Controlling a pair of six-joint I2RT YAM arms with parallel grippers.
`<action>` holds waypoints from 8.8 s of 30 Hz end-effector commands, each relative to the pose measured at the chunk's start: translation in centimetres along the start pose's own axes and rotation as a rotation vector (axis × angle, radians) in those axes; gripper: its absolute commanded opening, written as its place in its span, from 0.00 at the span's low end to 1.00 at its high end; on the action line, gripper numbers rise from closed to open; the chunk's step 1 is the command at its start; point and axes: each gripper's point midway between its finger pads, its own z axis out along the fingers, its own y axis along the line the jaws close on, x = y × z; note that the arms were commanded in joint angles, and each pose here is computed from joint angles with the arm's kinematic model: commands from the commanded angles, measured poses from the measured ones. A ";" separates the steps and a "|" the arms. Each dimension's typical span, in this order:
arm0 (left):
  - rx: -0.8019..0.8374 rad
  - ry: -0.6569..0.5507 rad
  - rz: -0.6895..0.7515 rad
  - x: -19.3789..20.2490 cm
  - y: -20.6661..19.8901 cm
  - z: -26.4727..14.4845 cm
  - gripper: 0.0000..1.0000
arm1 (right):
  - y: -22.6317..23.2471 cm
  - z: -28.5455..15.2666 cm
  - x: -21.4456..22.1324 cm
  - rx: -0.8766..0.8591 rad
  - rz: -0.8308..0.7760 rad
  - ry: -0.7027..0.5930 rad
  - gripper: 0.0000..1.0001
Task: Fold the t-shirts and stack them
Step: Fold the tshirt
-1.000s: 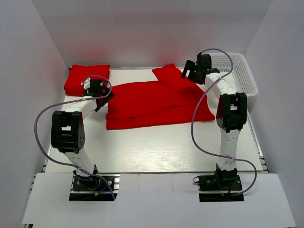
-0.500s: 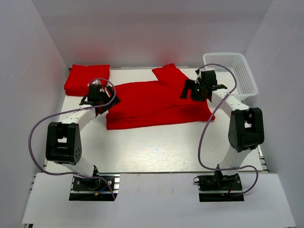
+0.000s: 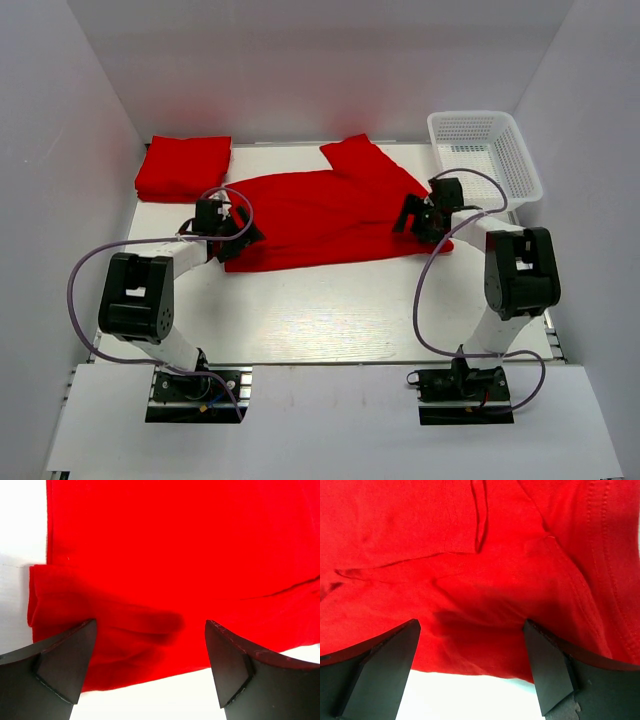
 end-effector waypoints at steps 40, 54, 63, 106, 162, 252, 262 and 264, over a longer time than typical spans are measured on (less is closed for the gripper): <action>-0.122 -0.097 -0.009 1.5 2.4 -9.4 1.00 | 2.5 -8.2 8.4 -0.190 -0.055 0.015 0.90; -0.165 -0.127 -0.018 1.8 3.5 -10.3 1.00 | 1.7 -5.8 6.9 -0.146 -0.021 -0.035 0.90; -0.165 -0.127 -0.018 2.0 3.7 -10.3 1.00 | 2.1 -5.4 5.8 -0.154 0.022 -0.089 0.37; -0.179 -0.122 -0.019 2.6 4.2 -10.4 1.00 | -1.0 -5.7 9.9 -0.039 0.032 0.021 0.69; -0.178 -0.121 -0.019 2.7 4.3 -10.1 1.00 | 0.7 -3.2 5.3 -0.072 0.148 -0.105 0.71; -0.122 -0.044 -0.087 7.1 4.8 -10.3 1.00 | 7.7 -4.6 4.8 -0.288 -0.148 -0.086 0.90; -0.081 -0.098 -0.087 6.0 4.3 -9.3 1.00 | 7.2 -3.9 5.6 -0.279 -0.139 -0.054 0.90; -0.084 -0.106 -0.093 5.9 4.6 -9.0 1.00 | 6.9 -3.7 5.6 -0.267 -0.137 -0.054 0.90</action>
